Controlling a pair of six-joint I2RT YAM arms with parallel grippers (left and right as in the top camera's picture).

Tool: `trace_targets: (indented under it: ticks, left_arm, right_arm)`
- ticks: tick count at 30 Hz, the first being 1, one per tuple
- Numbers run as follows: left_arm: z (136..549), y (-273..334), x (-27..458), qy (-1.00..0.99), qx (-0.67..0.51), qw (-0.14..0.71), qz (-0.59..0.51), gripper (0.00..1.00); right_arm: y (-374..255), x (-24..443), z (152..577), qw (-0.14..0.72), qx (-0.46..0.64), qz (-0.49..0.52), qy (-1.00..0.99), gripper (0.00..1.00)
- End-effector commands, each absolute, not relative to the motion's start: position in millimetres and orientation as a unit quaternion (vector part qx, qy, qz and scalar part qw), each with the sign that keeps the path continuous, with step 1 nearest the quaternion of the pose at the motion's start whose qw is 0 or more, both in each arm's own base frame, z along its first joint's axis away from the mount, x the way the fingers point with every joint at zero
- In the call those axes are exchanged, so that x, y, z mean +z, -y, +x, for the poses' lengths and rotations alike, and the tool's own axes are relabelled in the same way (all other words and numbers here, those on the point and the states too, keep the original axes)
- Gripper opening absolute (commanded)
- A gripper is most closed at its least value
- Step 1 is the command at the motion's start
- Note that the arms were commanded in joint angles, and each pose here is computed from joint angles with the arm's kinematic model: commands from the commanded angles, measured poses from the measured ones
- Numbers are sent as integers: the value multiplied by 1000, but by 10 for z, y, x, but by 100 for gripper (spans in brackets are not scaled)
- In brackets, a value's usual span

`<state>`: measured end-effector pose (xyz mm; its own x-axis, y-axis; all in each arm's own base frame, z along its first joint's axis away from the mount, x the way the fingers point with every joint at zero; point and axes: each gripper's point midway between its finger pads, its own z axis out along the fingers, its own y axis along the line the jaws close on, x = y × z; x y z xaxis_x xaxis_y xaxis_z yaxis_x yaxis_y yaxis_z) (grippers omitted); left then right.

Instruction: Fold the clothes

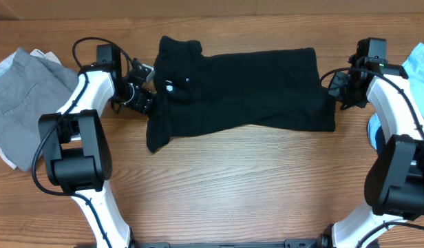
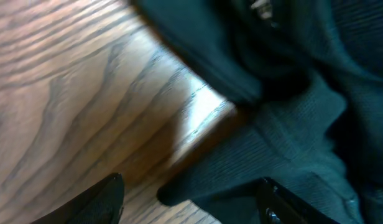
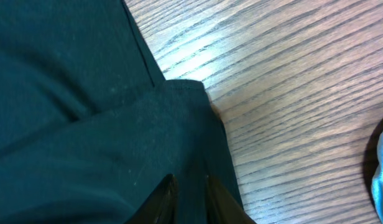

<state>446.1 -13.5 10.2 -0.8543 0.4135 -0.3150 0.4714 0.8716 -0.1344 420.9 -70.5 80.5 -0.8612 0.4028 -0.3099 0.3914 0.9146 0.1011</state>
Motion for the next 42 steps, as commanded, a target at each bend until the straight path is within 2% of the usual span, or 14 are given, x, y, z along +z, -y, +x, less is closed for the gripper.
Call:
trace_targets:
  ticks: [1, 8, 13, 17, 19, 26, 29, 31, 32, 33, 34, 36, 38, 42]
  left_arm:
    - [4428, 300, 57, -941, -106, 138, 291, 69]
    - [4455, 420, 60, -930, -97, 144, 324, 44]
    - [4501, 387, 59, -934, -87, 148, 314, 45]
    - [4461, 378, 47, -936, -87, 139, 310, 13]
    - [4421, 317, 26, -941, -73, 125, 305, 4]
    - [4624, -737, 310, -960, 220, 101, 140, 4]
    - [4759, -828, 516, -952, 255, 119, 124, 4]
    - [4852, -834, 637, -947, 266, 134, 120, 5]
    - [4912, -825, 713, -945, 268, 144, 118, 18]
    - [4945, -813, 769, -945, 268, 150, 114, 20]
    - [4953, -796, 872, -949, 261, 156, 82, 41]
    - [4880, -768, 897, -957, 244, 148, 49, 48]
    - [4714, -650, 871, -973, 195, 122, 8, 76]
    - [4323, -45, 711, -999, 11, 43, -23, 80]
  right_arm:
    - [717, 861, 4210, 172, 17, 205, -963, 19]
    - [717, 860, 4209, 172, 17, 205, -963, 19]
    - [717, 860, 4209, 172, 17, 205, -963, 19]
    - [717, 860, 4208, 172, 17, 205, -963, 19]
    - [717, 860, 4208, 172, 17, 205, -963, 19]
    - [716, 860, 4207, 172, 17, 205, -963, 19]
    - [717, 860, 4208, 172, 17, 205, -963, 19]
    - [716, 860, 4207, 172, 17, 205, -963, 19]
    - [716, 860, 4207, 172, 17, 205, -963, 19]
    - [716, 860, 4207, 172, 17, 205, -963, 19]
    - [715, 859, 4205, 172, 17, 205, -964, 19]
    - [712, 852, 4187, 168, 17, 205, -964, 19]
    - [693, 832, 4127, 154, 19, 205, -966, 19]
    - [496, 790, 3972, 114, 66, 201, -971, 25]
